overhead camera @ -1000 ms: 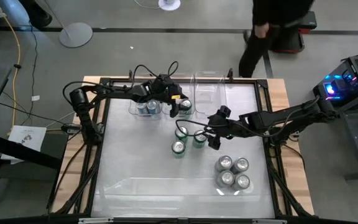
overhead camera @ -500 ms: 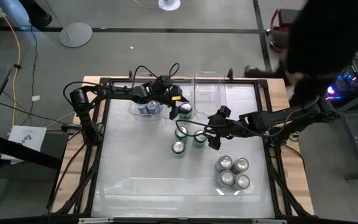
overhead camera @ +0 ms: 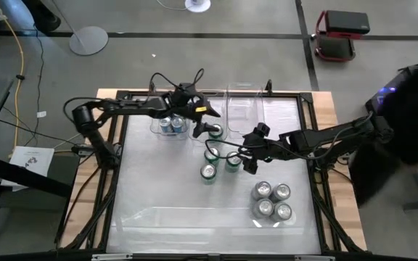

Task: Sort soda cans
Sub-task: Adjust the center transparent bin

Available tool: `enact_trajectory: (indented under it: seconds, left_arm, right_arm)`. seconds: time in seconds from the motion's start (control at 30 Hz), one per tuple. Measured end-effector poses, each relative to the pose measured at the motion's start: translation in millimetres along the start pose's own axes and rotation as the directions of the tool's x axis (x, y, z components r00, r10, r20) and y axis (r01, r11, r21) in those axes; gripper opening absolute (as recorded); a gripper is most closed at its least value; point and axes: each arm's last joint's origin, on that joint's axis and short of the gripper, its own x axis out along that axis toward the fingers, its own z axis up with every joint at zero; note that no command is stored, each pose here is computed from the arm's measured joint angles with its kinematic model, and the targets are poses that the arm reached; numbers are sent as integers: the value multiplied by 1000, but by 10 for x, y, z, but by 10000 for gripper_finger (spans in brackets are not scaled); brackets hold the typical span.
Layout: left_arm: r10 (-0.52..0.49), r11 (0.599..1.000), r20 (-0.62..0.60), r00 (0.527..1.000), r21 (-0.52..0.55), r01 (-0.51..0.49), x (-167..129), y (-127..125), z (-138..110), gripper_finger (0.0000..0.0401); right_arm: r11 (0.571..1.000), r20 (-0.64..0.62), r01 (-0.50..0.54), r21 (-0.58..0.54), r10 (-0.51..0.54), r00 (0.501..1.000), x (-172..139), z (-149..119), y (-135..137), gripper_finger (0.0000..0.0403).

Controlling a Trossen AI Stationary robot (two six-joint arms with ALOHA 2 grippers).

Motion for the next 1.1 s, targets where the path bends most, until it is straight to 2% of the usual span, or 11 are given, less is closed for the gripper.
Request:
enact_trajectory:
  seconds: [0.13,0.27,0.43,0.57,0.77,1.1]
  left_arm:
    - [0,986,-43,999,165,7,-232,-276,190,310]
    - [86,963,-201,976,267,-30,-385,-578,180,310]
    - [89,976,-340,936,217,-14,-342,-714,-75,309]
    - [143,977,-361,922,203,-71,-233,-648,-246,297]
    - [158,977,-388,908,198,-85,-79,-561,-375,239]
    - [178,979,-418,891,163,-120,-27,-444,-479,96]
  right_arm:
    - [1000,0,0,1,0,1000,0,0,0,361]
    - [1000,0,0,1,0,1000,0,0,0,361]
    - [1000,5,18,-6,-18,1000,0,2,-5,361]
    - [1000,12,30,-7,-30,999,-1,7,-8,361]
    - [1000,14,30,1,-30,999,-1,8,-8,361]
    - [999,14,32,1,-32,999,0,8,-8,361]
